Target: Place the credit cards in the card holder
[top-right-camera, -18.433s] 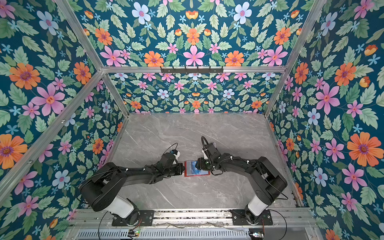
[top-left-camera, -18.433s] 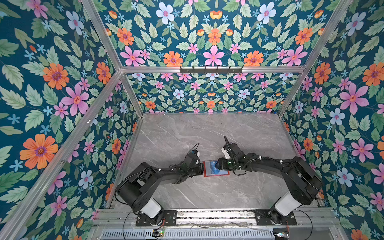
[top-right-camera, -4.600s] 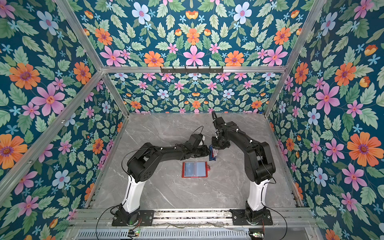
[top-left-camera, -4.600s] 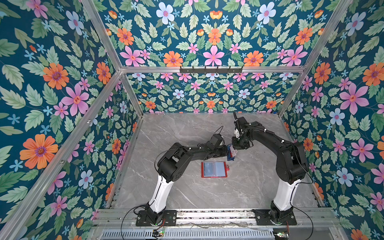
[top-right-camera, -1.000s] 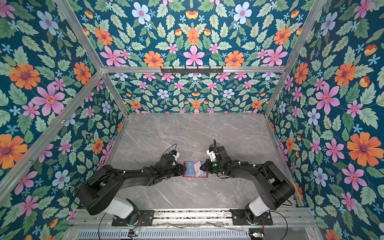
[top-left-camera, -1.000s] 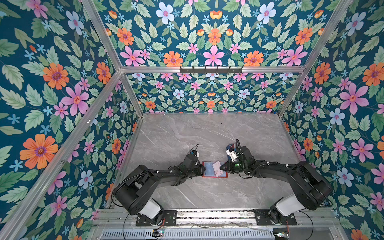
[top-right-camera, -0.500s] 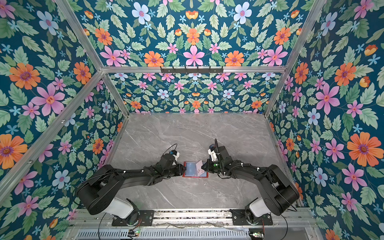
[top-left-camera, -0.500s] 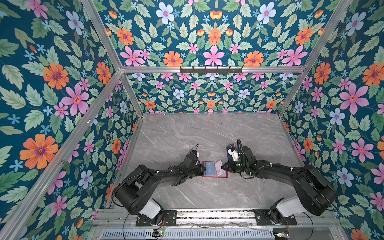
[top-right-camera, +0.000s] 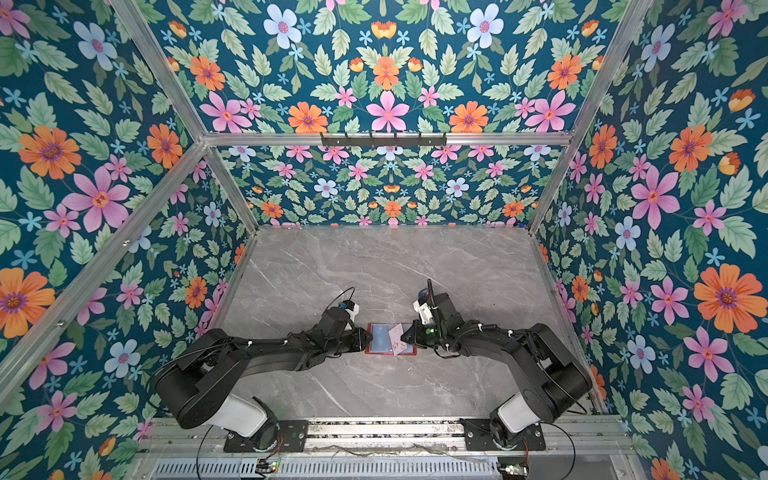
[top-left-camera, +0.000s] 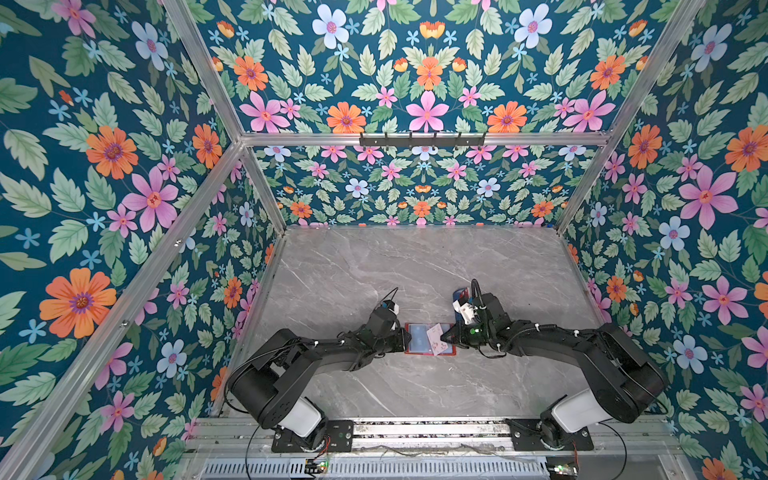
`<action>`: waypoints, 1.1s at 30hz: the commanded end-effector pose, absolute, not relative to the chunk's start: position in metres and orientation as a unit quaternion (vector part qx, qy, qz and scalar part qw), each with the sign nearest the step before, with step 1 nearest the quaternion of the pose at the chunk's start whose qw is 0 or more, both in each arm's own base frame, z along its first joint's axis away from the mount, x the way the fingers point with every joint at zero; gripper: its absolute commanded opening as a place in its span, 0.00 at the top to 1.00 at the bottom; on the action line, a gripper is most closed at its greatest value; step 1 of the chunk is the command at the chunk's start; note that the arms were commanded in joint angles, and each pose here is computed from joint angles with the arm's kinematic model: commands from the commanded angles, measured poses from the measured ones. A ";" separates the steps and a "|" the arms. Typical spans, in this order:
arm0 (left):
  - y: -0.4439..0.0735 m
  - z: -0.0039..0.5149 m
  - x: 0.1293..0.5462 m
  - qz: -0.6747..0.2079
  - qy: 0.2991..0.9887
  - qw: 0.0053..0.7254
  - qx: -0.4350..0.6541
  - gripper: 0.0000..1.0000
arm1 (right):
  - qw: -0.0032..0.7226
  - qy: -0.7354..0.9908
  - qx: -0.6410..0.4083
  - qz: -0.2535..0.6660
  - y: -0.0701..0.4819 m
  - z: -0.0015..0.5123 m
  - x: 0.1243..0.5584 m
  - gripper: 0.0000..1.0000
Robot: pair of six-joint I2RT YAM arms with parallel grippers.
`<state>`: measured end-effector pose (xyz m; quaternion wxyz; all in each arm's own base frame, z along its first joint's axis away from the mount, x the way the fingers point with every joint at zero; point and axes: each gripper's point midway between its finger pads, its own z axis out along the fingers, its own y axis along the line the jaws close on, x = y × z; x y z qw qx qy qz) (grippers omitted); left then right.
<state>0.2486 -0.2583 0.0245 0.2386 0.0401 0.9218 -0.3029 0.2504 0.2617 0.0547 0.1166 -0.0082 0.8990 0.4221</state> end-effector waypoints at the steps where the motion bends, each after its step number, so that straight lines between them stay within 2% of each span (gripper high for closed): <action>1: -0.250 0.012 0.239 -0.285 0.934 0.214 0.037 0.72 | 0.119 0.895 -0.011 0.430 0.266 0.057 0.253 1.00; 7: -0.250 0.010 0.237 -0.287 0.934 0.211 0.036 0.74 | 0.122 0.893 -0.001 0.433 0.268 0.051 0.258 1.00; 9: -0.249 0.010 0.237 -0.285 0.934 0.211 0.035 0.79 | 0.122 0.893 0.002 0.432 0.268 0.048 0.260 1.00; 14: -0.248 0.008 0.237 -0.282 0.936 0.209 0.034 0.79 | 0.128 0.894 0.006 0.430 0.267 0.046 0.261 1.00; 22: -0.248 0.006 0.237 -0.279 0.937 0.206 0.036 0.86 | 0.134 0.895 0.000 0.426 0.268 0.050 0.266 1.00; 33: -0.247 0.003 0.236 -0.274 0.940 0.201 0.037 0.86 | 0.133 0.897 -0.004 0.422 0.273 0.048 0.273 1.00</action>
